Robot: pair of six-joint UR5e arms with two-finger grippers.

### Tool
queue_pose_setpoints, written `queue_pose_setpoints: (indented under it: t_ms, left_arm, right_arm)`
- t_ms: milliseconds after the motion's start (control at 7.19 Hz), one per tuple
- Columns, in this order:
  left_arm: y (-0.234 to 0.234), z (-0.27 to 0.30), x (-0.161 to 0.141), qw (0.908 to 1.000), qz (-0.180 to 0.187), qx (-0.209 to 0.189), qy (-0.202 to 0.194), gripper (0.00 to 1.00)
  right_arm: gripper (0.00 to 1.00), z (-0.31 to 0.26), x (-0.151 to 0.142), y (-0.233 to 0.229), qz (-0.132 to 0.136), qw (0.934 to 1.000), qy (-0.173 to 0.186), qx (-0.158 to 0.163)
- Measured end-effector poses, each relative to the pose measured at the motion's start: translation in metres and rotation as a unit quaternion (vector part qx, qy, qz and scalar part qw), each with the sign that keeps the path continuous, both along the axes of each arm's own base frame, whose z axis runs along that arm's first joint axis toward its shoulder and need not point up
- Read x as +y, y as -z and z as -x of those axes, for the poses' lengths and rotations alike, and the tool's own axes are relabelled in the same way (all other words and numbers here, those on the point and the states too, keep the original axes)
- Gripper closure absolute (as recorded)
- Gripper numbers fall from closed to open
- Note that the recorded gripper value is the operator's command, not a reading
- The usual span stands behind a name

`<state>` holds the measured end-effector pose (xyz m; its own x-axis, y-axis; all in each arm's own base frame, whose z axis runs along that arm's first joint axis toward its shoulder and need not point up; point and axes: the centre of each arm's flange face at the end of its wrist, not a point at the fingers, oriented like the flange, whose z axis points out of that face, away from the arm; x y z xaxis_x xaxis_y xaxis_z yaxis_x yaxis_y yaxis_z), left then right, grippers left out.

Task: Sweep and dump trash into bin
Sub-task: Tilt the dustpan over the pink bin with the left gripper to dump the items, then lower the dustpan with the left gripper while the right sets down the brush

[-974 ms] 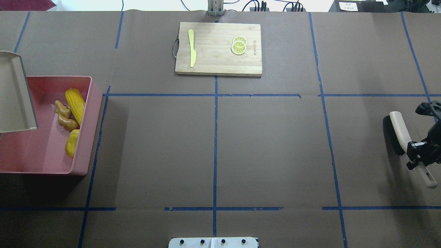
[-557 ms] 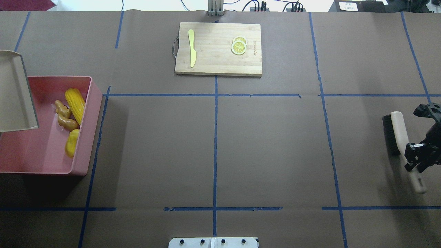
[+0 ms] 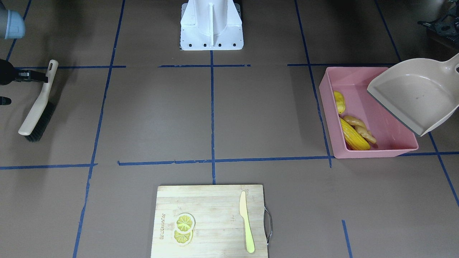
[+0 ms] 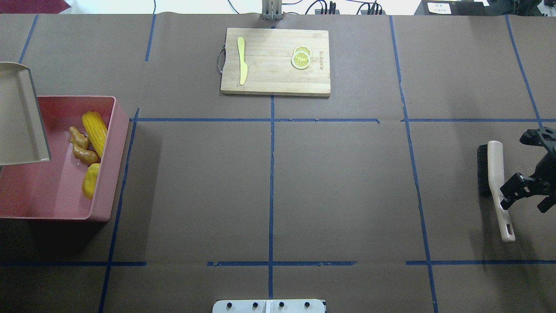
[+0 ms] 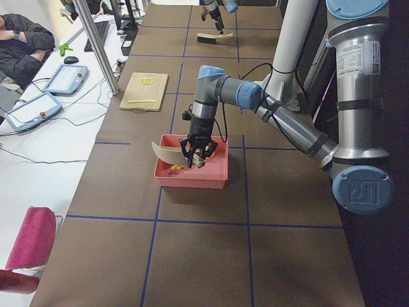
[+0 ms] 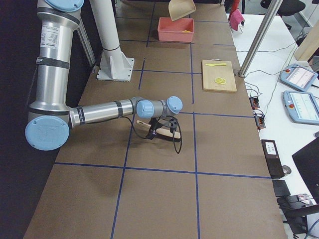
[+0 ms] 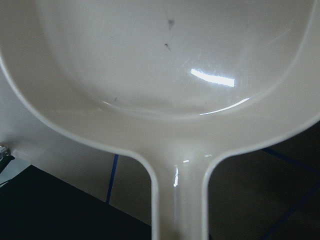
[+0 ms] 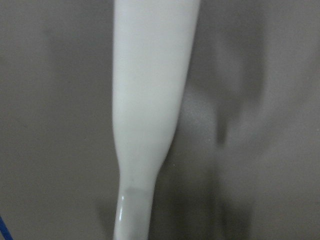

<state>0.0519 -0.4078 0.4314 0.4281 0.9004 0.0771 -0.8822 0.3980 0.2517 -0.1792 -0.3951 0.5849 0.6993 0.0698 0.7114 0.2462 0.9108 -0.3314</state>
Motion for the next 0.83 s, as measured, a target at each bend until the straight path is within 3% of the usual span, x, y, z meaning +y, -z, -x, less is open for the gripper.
queue_pose_setpoints:
  t_ms: [278, 417, 557, 835]
  left_arm:
    - [0.015, 0.002, -0.003, 0.9998, -0.015, 0.01, 0.005, 0.88]
    - [0.029, 0.003, -0.009, 0.9993, -0.028, 0.022, 0.012, 0.88]
    - [0.046, -0.004, -0.016, 0.9978, -0.034, 0.054, 0.018, 0.88]
    - [0.093, -0.034, -0.031, 0.9841, -0.02, 0.175, 0.02, 0.88]
  right_arm:
    - [0.0, -0.007, -0.024, 0.039, -0.062, 0.9979, -0.018, 0.009]
    - [0.0, -0.025, -0.046, 0.061, -0.088, 0.995, -0.048, 0.008]
    - [0.0, -0.051, -0.066, 0.078, -0.106, 0.991, -0.081, 0.006]
    - [0.0, -0.099, -0.088, 0.096, -0.116, 0.9835, -0.139, -0.001]
